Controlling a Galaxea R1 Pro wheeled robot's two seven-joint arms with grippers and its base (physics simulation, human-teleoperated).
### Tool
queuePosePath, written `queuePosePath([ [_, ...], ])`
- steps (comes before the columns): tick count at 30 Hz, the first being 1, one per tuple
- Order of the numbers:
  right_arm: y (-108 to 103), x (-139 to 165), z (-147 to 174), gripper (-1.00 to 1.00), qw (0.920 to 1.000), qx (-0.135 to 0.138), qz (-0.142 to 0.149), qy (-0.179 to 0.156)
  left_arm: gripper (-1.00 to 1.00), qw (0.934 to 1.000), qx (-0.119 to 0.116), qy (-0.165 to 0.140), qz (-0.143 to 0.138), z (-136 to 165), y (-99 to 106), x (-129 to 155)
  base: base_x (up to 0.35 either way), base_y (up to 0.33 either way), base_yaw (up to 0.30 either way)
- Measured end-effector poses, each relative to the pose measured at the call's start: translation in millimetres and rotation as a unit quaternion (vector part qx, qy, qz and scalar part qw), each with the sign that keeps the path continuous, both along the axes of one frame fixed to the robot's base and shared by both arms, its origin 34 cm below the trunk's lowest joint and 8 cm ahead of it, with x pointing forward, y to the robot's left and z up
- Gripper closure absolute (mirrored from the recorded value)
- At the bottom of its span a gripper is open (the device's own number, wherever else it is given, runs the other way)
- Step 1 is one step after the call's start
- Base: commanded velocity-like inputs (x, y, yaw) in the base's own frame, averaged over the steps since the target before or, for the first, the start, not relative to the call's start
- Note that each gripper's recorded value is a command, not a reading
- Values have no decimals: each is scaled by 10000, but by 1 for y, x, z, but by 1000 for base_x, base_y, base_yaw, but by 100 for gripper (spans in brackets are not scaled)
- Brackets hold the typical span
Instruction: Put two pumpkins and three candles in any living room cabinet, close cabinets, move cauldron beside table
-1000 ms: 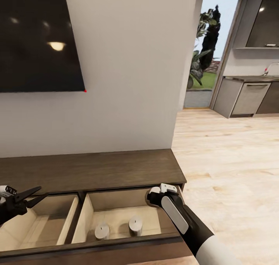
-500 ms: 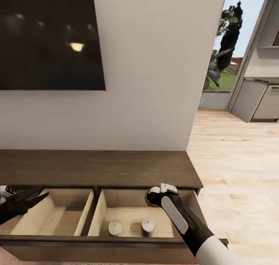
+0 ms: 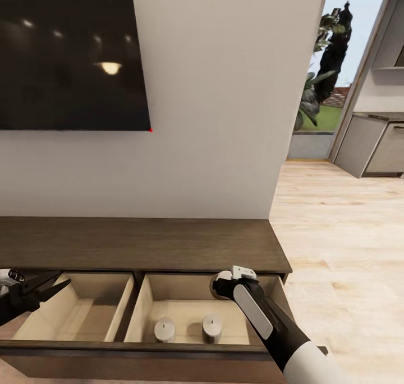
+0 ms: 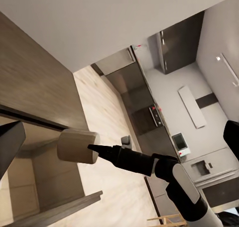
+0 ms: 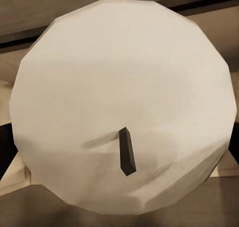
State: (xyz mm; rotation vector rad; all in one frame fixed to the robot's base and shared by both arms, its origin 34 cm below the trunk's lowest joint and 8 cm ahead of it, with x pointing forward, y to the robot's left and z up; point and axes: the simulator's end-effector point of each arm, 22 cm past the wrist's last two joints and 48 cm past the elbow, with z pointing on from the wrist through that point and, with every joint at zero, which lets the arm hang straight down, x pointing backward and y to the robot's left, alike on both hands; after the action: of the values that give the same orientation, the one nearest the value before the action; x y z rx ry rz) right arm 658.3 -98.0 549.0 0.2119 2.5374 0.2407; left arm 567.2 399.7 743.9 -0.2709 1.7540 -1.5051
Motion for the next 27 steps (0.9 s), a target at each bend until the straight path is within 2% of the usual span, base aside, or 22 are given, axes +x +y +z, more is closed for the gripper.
queuePosePath([
  [7, 0, 0, 0, 100, 10000, -5, -1, 2, -100, 10000, 1, -1, 0, 0, 0, 0, 47, -66, 0],
  [11, -7, -5, -9, 100, 9998, -114, -55, 130, -100, 10000, -1, -2, -1, 0, 0, 0, 5, -7, 0],
  [13, -13, -8, -14, 100, 9995, -221, -115, 216, -100, 10000, 0, -1, 0, 0, 0, 0, 1, -2, 0],
  [17, -42, -20, -33, 100, 9951, -742, -396, 518, -100, 10000, 1, 1, 0, 0, 0, 0, 0, 0, -7],
  [24, -60, -34, -53, 100, 9901, -1005, -546, 808, -100, 10000, 10, -16, -1, 2, 0, 0, 0, 0, -128],
  [27, -71, -36, -61, 100, 9881, -1092, -734, 794, -100, 10000, 17, -26, -3, 3, 0, -1, 0, 0, -180],
])
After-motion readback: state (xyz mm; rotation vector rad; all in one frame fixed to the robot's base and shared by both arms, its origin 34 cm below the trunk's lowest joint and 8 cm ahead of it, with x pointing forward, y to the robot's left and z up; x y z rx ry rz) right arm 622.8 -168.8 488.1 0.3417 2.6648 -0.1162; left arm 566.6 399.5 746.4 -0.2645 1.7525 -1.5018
